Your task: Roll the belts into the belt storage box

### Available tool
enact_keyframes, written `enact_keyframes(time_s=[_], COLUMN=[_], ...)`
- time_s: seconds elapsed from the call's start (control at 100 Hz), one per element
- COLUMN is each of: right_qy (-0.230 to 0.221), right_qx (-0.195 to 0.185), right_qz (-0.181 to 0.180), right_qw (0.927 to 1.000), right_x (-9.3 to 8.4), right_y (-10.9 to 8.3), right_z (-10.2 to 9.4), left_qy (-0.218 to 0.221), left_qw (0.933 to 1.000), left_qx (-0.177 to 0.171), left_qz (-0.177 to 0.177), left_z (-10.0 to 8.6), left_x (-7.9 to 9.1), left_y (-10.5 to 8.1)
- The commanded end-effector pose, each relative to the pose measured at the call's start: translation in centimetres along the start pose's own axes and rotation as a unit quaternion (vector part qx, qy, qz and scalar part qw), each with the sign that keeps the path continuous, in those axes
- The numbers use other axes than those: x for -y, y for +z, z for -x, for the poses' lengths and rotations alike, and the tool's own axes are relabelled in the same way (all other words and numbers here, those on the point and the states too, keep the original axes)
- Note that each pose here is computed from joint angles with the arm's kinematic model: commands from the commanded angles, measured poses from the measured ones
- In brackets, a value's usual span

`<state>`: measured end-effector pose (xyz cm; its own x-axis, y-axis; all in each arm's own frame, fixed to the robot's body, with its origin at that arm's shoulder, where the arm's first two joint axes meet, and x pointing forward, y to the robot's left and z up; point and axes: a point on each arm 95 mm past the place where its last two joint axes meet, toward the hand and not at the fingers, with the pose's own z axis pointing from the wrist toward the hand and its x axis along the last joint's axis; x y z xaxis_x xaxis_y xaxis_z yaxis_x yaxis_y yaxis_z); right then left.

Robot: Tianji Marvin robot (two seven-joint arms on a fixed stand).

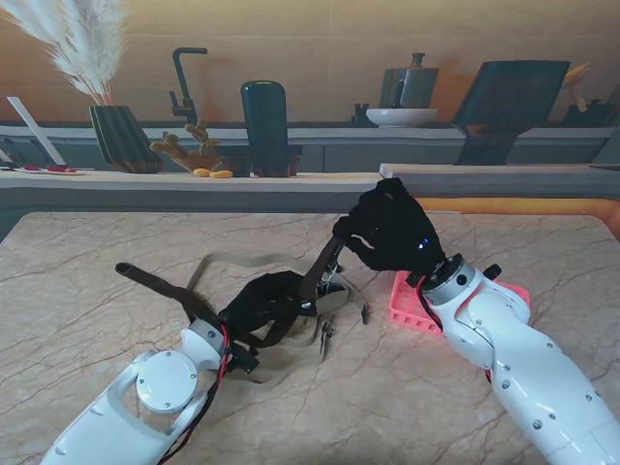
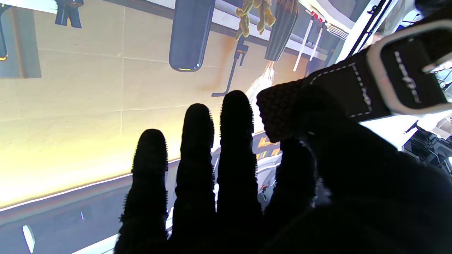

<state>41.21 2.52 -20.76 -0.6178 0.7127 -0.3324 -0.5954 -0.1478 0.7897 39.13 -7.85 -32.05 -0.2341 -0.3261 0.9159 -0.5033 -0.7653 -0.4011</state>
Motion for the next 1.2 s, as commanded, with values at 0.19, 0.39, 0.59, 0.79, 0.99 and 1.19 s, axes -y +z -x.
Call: enact_keyframes(time_s=[0.19, 0.39, 0.59, 0.79, 0.99, 1.19], right_qy=[0.001, 0.005, 0.027, 0.042, 0.068, 0.117], right_qx=[0.004, 0.016, 0.043, 0.061, 0.09, 0.142], right_qz=[0.008, 0.002, -0.013, -0.038, -0.063, -0.079], right_qw=[1.0, 0.9999, 0.9986, 0.9965, 0.9916, 0.9797], right_x=[-0.4, 0.0, 1.3, 3.1, 5.0, 7.1], right_y=[0.3, 0.0, -0.3, -0.5, -0.5, 0.0], right_z=[0.0, 0.2, 0.0, -0.3, -0.8, -1.8], left_qy=[0.0, 0.012, 0.031, 0.019, 0.012, 0.031], left_qw=[0.9999, 0.9995, 0.9974, 0.9964, 0.9951, 0.9928], left_qx=[-0.008, -0.025, -0.056, -0.064, -0.069, -0.068], left_qz=[-0.007, -0.011, -0.032, -0.053, -0.069, -0.094], left_z=[0.2, 0.1, -0.1, -0.4, -0.8, -1.0], left_x=[-0.7, -0.6, -0.5, -0.3, -0.2, -0.6], left_y=[0.1, 0.2, 0.1, -0.4, -0.7, -0.4])
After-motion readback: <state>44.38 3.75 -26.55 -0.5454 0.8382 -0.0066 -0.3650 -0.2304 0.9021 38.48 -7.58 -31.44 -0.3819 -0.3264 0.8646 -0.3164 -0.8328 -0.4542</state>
